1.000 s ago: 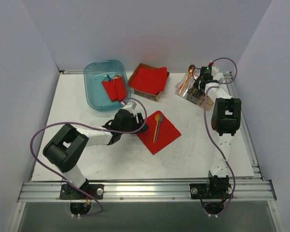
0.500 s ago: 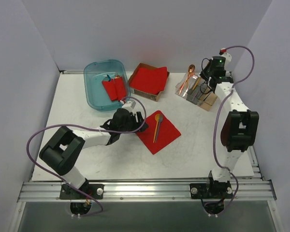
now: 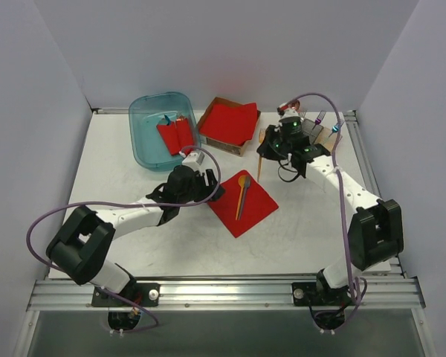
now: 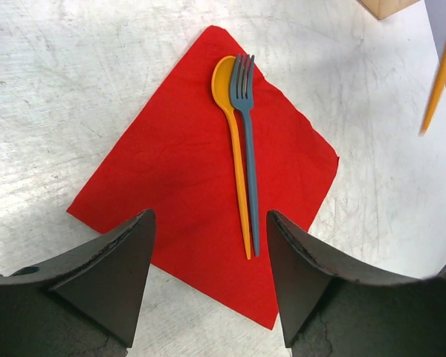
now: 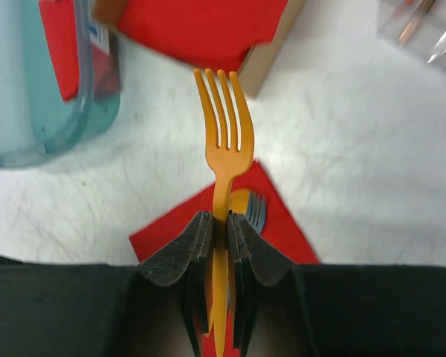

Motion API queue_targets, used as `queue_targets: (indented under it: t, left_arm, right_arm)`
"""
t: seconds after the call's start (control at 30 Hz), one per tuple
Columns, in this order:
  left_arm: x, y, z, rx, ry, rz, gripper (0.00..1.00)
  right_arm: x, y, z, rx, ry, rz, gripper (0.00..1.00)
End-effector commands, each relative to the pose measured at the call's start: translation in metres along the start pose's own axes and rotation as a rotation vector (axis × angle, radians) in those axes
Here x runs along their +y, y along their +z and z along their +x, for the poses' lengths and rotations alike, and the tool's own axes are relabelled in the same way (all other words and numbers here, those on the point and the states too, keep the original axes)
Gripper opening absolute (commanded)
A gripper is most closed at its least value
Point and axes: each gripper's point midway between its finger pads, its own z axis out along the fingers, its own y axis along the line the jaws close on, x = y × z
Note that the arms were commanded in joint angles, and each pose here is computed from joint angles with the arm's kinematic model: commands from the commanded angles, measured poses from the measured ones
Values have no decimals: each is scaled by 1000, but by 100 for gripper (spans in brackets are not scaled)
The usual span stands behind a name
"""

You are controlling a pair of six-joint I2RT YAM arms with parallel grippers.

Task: Place the utensils on the paper napkin and roll it up
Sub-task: Place the utensils on the napkin.

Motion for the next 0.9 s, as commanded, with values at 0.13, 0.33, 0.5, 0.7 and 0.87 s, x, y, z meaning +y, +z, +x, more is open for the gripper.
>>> queue_targets:
  t: [0.13, 0.33, 0.5, 0.7, 0.87]
  left_arm:
    - [4, -6, -14, -59, 19, -7, 70]
    - [10, 5, -12, -45, -25, 26, 70]
    - [8, 9, -11, -39, -17, 37, 70]
    - [11, 15, -5, -11, -20, 29, 70]
    - [15, 14, -5, -10, -22, 4, 70]
  right_arm:
    - [16, -12, 67, 114, 28, 3, 2]
    - [39, -4, 117, 169, 43, 4, 1]
    - [56, 7, 145, 204, 38, 2, 2]
    - [55, 28, 168, 236, 11, 61, 1]
    - [52, 37, 172, 232, 2, 87, 0]
